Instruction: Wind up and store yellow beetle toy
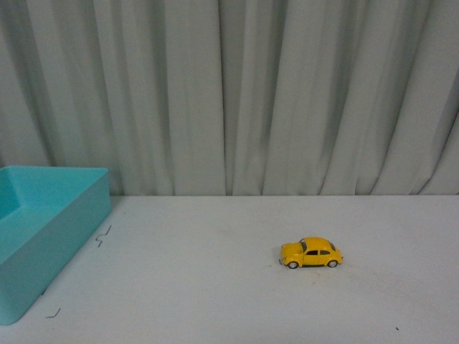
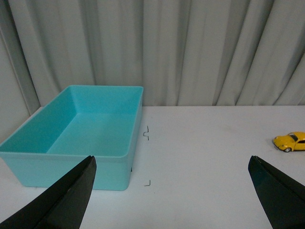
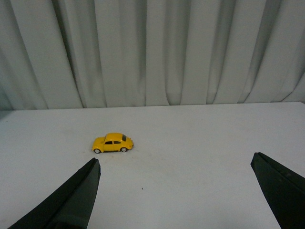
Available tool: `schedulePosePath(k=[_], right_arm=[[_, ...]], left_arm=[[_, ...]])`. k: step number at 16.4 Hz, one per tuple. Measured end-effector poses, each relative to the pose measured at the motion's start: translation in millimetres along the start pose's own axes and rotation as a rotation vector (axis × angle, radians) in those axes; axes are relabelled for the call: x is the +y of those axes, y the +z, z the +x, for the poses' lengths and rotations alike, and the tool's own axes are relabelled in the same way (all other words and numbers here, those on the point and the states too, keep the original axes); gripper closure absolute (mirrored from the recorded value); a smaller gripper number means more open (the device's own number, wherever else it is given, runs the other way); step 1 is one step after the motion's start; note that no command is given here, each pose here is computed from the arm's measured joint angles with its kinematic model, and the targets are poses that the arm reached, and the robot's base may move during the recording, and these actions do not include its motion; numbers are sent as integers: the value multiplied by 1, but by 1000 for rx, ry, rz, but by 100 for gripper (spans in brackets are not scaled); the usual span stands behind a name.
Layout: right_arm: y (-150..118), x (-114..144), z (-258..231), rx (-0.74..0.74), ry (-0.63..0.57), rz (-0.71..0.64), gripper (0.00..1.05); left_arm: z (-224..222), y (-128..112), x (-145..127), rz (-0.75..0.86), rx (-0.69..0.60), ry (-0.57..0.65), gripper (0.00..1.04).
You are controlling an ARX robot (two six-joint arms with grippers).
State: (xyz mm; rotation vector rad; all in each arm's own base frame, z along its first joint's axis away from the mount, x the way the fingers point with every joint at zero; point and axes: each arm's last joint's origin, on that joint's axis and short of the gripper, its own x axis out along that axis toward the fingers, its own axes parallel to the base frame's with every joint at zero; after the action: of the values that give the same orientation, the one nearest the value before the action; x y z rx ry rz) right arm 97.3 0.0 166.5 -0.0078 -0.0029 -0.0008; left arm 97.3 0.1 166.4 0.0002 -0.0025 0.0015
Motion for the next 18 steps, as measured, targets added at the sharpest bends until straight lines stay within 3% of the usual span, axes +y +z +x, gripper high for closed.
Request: schedulePosePath(k=[18], right_arm=[[0,0,0,0,0,0,7]], left_arm=[[0,0,0,0,0,0,7]])
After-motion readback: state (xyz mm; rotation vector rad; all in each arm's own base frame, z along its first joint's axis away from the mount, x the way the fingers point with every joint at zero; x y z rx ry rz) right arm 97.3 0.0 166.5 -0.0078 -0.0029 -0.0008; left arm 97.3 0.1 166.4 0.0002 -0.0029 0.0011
